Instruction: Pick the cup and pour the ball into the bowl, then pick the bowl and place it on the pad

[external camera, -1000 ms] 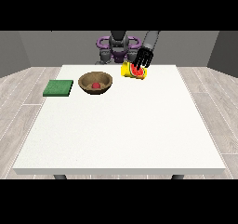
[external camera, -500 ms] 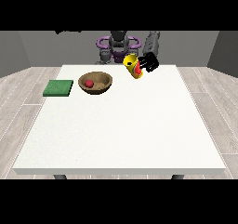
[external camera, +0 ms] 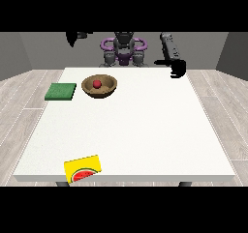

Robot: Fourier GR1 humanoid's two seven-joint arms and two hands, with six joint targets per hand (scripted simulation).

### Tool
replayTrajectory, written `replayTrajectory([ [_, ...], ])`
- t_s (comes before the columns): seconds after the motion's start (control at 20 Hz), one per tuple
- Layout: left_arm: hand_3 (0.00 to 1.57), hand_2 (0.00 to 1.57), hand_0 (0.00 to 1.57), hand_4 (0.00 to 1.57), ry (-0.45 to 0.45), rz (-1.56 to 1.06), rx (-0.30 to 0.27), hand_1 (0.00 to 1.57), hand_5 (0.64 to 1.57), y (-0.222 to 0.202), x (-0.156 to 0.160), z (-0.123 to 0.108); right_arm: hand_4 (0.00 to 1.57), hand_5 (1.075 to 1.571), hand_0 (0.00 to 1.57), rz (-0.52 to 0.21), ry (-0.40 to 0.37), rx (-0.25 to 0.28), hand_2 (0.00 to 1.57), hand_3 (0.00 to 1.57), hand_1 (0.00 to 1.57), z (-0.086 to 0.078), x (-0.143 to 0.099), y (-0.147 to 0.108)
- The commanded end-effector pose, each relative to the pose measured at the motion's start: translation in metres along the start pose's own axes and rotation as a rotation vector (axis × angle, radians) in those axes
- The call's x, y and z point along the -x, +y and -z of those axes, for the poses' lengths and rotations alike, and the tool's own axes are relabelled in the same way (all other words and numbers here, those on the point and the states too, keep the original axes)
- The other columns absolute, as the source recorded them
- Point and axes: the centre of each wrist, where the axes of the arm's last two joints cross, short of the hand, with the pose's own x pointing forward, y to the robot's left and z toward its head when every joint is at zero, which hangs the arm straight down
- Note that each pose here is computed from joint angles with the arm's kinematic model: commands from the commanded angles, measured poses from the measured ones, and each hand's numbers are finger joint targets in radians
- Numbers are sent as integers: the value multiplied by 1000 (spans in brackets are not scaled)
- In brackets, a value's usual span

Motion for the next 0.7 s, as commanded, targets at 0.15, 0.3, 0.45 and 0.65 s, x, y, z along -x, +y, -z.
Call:
replayTrajectory([
  [0.15, 0, 0, 0, 0, -51, -63, 74, 0, 1537, 85, -56, 64, 484, 1569, 0, -16, -4, 6, 0, 0, 0, 0, 10, 31],
  [0.3, 0, 0, 0, 0, -72, -21, 102, 0, 1525, 95, -81, 82, 472, 1569, 0, 0, 53, 49, 0, 0, 0, 8, 39, 17],
  [0.45, 0, 0, 0, 0, -122, 35, 146, 0, 1521, 112, -126, 108, 412, 1568, 0, 45, 73, 91, 0, 0, 0, 6, 69, 6],
  [0.65, 0, 0, 0, 0, -124, 76, 192, 0, 1523, 103, -153, 124, 415, 1570, 0, 76, 124, 92, 0, 0, 0, 1, 115, 3],
])
